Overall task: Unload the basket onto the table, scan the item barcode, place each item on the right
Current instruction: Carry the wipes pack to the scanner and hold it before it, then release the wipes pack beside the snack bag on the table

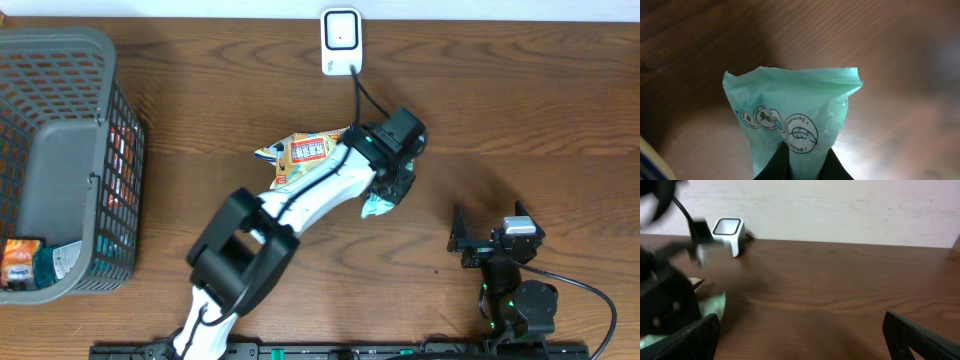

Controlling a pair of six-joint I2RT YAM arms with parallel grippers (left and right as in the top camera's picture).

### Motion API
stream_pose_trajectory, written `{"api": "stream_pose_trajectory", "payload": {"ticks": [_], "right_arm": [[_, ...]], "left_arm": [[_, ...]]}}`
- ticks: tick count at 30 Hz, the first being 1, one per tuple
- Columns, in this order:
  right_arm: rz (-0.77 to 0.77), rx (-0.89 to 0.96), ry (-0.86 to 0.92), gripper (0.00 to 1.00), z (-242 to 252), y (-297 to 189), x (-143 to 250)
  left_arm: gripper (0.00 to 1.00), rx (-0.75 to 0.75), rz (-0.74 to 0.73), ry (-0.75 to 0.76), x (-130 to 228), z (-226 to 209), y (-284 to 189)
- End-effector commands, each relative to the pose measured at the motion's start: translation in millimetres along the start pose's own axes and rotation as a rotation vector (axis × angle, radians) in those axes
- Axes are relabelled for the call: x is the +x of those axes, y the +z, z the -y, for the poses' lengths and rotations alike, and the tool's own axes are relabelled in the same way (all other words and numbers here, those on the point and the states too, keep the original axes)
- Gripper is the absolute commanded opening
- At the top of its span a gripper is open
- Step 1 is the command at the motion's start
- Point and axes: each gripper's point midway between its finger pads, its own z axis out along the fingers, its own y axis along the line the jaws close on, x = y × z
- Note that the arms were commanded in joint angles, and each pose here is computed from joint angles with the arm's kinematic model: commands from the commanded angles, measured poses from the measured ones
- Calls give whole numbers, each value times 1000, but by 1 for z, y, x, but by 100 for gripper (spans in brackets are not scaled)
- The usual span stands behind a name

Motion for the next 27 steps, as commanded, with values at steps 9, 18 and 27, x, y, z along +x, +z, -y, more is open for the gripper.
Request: {"api": "stream_pose_trajectory", "payload": {"ticks": [9,18,27], "right_arm": [[-3,4,3,99,0,0,1],[-3,4,3,99,0,0,1],[-3,4,3,99,0,0,1]], "left_arm": [[78,-175,-55,111,14,-28,25],[95,-173,-44,111,12,-26,16],[96,-165,28,113,-3,-20,-21]]}}
